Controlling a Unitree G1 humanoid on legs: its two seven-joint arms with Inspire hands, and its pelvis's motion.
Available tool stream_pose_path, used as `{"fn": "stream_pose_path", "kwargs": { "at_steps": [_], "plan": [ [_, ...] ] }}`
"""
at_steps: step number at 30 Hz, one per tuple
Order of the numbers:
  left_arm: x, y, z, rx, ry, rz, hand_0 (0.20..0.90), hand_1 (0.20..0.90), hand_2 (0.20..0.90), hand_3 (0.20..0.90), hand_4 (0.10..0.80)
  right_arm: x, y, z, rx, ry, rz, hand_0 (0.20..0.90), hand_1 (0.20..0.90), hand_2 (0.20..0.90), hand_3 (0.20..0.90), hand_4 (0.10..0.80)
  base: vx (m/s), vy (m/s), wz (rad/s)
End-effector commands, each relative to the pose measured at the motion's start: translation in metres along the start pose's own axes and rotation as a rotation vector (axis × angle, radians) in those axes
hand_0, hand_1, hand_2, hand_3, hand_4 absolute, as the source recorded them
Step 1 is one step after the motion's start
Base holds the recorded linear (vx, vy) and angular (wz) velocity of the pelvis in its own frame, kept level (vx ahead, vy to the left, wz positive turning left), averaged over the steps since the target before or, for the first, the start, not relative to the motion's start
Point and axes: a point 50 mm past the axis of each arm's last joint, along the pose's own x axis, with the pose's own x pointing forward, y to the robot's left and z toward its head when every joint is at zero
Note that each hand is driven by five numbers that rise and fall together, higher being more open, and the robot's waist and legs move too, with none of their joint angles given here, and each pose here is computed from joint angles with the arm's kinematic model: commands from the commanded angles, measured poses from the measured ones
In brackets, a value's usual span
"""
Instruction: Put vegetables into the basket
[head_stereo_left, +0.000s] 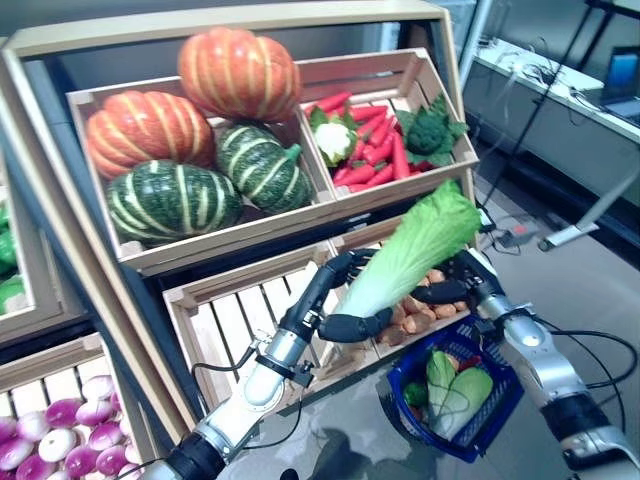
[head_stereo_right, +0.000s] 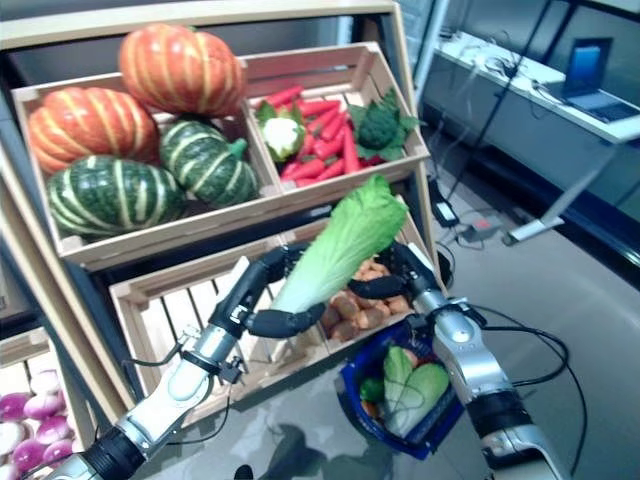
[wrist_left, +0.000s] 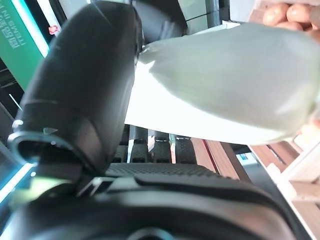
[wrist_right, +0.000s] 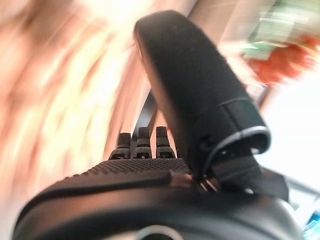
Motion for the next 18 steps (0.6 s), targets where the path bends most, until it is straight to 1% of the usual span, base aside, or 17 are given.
{"fn": "stream_pose_path", "kwargs": {
  "at_steps": [1, 2, 3, 6, 11, 18],
  "plan": [
    [0.024, 0.018, 0.046, 0.018, -0.287, 0.128, 0.300, 0.300, 0.300, 0.300, 0.400, -0.004, -0.095, 0.080, -0.583, -0.349, -0.417, 0.900, 0.900, 0.900, 0.900, 0.800, -0.019, 0.008, -0.27],
    [0.024, 0.019, 0.046, 0.024, -0.285, 0.140, 0.300, 0.300, 0.300, 0.300, 0.400, -0.007, -0.103, 0.086, -0.671, -0.349, -0.435, 0.900, 0.900, 0.900, 0.900, 0.800, -0.004, 0.008, -0.21],
    [0.024, 0.019, 0.046, 0.027, -0.284, 0.150, 0.300, 0.300, 0.300, 0.300, 0.400, -0.009, -0.106, 0.090, -0.705, -0.358, -0.432, 0.900, 0.900, 0.900, 0.900, 0.800, 0.003, 0.006, -0.21],
    [0.025, 0.019, 0.049, 0.030, -0.286, 0.163, 0.300, 0.300, 0.300, 0.300, 0.400, -0.014, -0.100, 0.102, -0.796, -0.380, -0.392, 0.900, 0.900, 0.900, 0.900, 0.800, 0.009, 0.005, -0.23],
    [0.026, 0.020, 0.052, 0.040, -0.284, 0.150, 0.300, 0.300, 0.300, 0.300, 0.400, -0.019, -0.087, 0.099, -0.856, -0.399, -0.348, 0.900, 0.900, 0.900, 0.900, 0.800, 0.008, -0.006, -0.06],
    [0.029, 0.021, 0.057, 0.041, -0.288, 0.142, 0.300, 0.300, 0.300, 0.300, 0.400, -0.015, -0.077, 0.104, -0.881, -0.474, -0.387, 0.900, 0.900, 0.900, 0.900, 0.800, 0.001, -0.001, 0.01]
  ]
}}
